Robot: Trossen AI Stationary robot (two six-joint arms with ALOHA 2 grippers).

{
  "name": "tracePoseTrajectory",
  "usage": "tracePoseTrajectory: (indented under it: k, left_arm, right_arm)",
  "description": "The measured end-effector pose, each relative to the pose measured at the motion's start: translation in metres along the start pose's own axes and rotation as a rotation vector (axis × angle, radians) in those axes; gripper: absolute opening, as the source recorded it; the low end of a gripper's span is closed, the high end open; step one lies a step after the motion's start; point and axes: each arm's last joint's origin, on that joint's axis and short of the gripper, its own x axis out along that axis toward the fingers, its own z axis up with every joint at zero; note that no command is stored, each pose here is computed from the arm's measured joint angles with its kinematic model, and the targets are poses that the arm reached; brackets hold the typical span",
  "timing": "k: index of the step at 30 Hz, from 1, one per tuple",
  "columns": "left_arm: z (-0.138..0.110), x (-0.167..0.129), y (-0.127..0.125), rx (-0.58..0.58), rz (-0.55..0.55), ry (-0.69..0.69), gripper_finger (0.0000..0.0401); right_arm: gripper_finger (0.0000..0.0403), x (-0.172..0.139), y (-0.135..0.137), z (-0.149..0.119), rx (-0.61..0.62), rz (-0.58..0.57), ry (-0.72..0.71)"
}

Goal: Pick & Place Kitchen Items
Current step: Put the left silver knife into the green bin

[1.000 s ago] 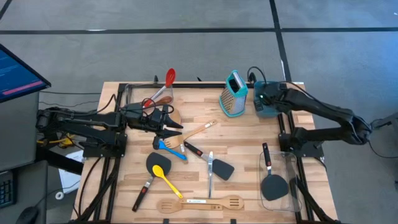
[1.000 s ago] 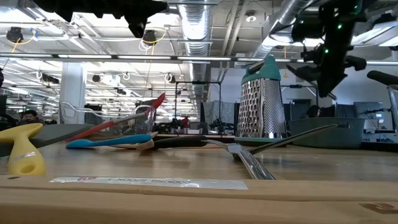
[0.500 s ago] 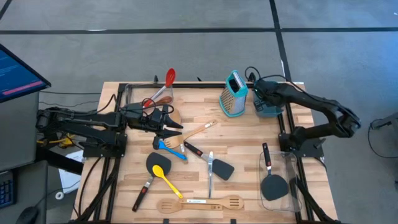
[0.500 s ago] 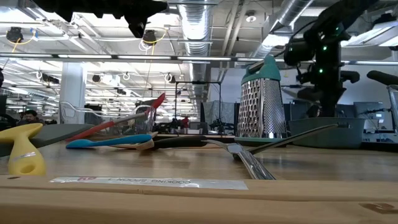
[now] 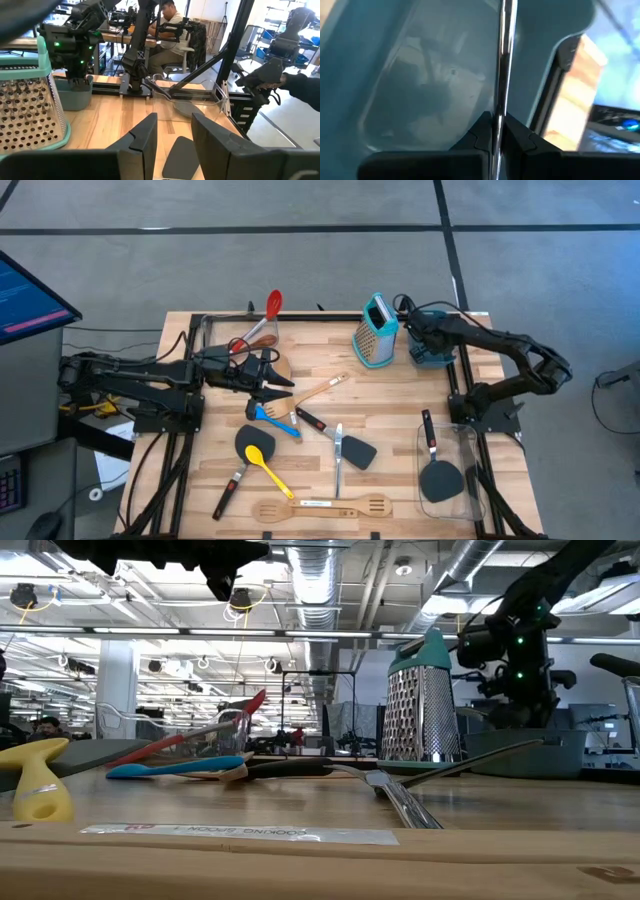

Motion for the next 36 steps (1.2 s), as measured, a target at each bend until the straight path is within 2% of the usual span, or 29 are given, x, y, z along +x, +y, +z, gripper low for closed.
tracePoseTrajectory:
  k: [13, 18, 22, 25, 30, 36]
  left_arm:
    - [0.000, 0.000, 0.000, 0.000, 0.000, 0.000, 0.0106]
    - [0.000, 0.000, 0.000, 0.000, 0.000, 0.000, 0.0106]
    - [0.000, 0.000, 0.000, 0.000, 0.000, -0.001, 0.0106]
    - [0.000, 0.000, 0.000, 0.000, 0.000, -0.001, 0.0106]
    - [0.000, 0.000, 0.000, 0.000, 0.000, -0.001, 0.0106]
    - [0.000, 0.000, 0.000, 0.001, 0.000, -0.001, 0.0106]
  right_arm:
    - [0.0013, 0.018, 0.011, -0.003, -0.043, 0.014, 0.150]
    - [0.0063, 0.026, 0.015, -0.004, -0.069, 0.010, 0.194]
    - [0.0095, 0.025, 0.016, -0.003, -0.069, 0.010, 0.187]
    - [0.0105, 0.021, 0.013, -0.003, -0.053, 0.018, 0.162]
    - [0.0100, 0.004, 0.002, -0.003, -0.005, 0.041, 0.080]
    - [0.0088, -0.025, -0.013, 0.002, 0.065, 0.145, -0.044]
